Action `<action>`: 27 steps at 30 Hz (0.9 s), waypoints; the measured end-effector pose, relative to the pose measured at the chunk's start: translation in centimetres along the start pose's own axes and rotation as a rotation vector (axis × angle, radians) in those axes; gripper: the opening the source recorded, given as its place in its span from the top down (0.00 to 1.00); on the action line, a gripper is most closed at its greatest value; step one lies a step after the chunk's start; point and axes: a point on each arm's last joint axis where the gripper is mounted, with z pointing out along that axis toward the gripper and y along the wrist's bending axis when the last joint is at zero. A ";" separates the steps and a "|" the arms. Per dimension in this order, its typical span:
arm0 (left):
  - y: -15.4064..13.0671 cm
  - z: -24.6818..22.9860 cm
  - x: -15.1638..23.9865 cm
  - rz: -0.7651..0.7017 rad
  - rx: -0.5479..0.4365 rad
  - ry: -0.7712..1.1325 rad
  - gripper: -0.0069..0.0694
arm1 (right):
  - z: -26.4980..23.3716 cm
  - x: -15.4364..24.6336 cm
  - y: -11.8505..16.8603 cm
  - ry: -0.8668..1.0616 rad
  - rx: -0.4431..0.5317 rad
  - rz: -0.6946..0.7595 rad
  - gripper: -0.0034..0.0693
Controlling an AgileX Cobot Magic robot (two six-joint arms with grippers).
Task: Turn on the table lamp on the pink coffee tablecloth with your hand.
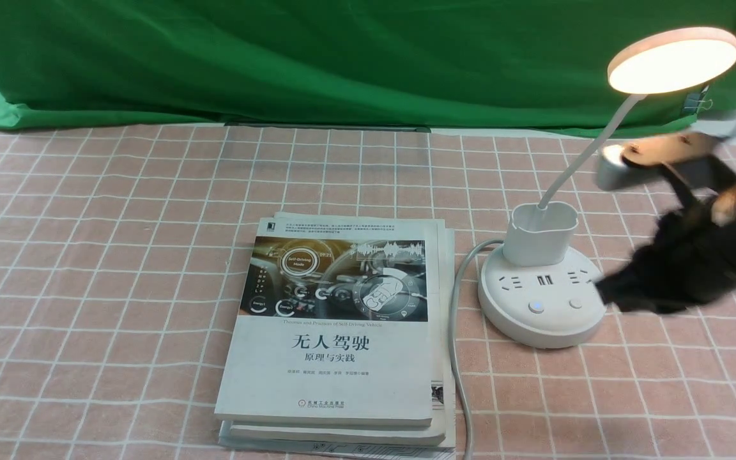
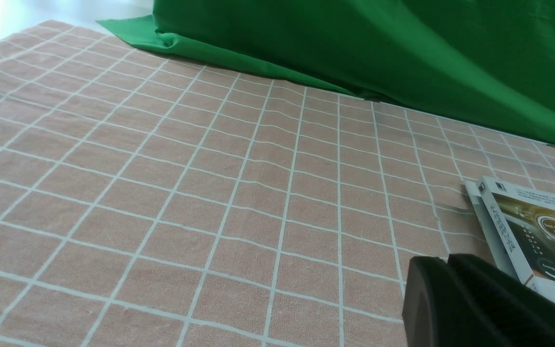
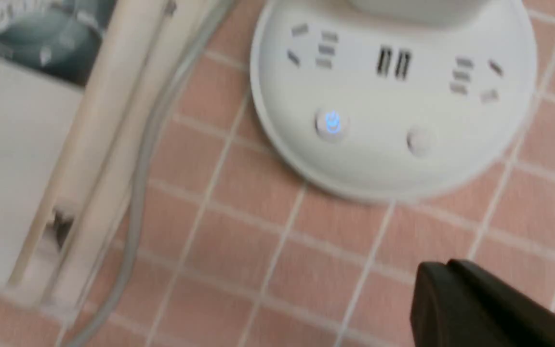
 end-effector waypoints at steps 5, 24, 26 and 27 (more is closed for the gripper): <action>0.0 0.0 0.0 0.000 0.000 0.000 0.89 | -3.3 3.9 0.4 -0.067 -0.004 0.049 0.91; 0.0 0.0 0.0 0.001 0.000 0.001 0.89 | -13.3 9.5 1.1 -0.576 0.024 0.037 0.91; 0.0 0.0 0.0 0.001 0.000 0.001 0.89 | -13.6 10.3 0.7 -0.668 0.061 0.011 0.92; 0.0 0.0 0.0 0.001 0.000 0.001 0.89 | -13.6 10.5 0.6 -0.697 0.072 0.007 0.92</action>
